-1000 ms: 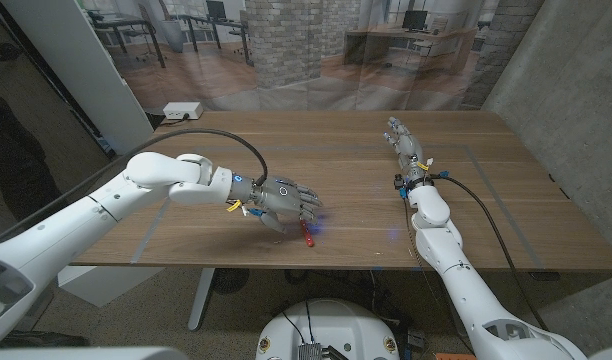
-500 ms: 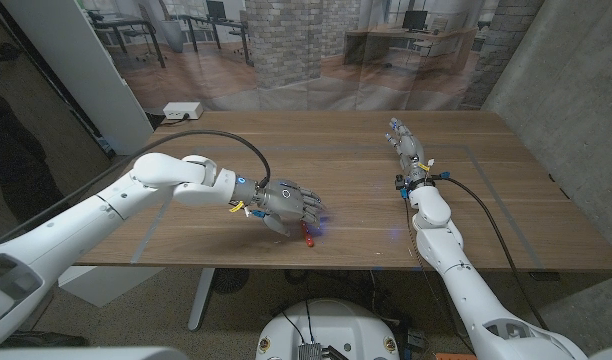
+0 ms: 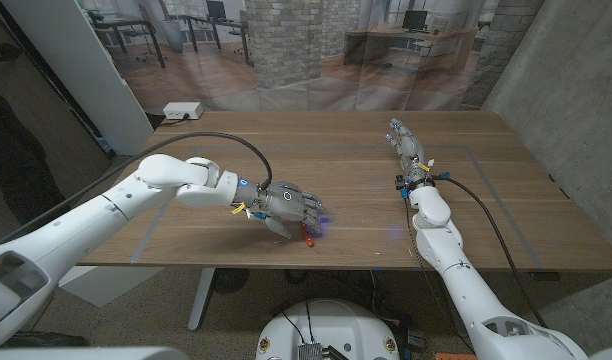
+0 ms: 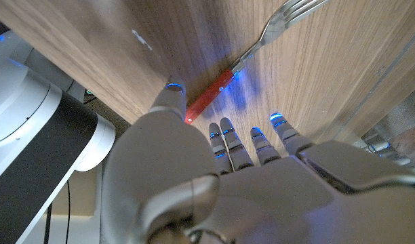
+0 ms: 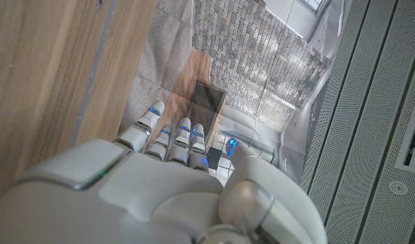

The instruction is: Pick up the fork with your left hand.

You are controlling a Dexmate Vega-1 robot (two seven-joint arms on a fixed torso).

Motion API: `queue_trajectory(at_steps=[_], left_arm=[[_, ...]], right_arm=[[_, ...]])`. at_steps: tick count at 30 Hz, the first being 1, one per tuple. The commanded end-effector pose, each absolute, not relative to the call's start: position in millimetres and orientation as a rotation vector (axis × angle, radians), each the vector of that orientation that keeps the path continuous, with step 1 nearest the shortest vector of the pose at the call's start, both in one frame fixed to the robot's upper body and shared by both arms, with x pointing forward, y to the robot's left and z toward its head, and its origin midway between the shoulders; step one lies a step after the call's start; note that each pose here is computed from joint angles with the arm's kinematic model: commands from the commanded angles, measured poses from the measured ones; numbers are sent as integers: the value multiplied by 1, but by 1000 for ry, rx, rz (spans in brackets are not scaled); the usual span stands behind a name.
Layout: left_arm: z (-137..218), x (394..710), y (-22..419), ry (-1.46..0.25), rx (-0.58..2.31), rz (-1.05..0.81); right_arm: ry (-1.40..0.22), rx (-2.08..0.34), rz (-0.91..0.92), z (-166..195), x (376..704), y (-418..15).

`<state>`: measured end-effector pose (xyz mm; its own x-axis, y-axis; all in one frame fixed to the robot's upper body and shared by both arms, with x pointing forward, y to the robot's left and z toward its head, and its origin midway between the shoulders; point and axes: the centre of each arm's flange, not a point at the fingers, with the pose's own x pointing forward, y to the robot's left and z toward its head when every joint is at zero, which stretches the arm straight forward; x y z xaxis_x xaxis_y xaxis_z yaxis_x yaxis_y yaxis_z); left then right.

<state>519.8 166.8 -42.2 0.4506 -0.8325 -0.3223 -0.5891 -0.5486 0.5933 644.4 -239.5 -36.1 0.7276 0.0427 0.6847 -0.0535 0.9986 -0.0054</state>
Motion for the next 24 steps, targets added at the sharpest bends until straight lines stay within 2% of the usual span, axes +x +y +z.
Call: queue_trajectory(at_steps=[1,12,24], left_arm=[[-47,523,164,-1236,2291,-829],[-52,526,159,-1226,2284,-855],[-59,529,158,-1312,2216,-802]], right_arm=[[-751,18,48,-38,645,-243],[-748,21,46,-39,645,-246],[-742,22,42,-41,647,-250]])
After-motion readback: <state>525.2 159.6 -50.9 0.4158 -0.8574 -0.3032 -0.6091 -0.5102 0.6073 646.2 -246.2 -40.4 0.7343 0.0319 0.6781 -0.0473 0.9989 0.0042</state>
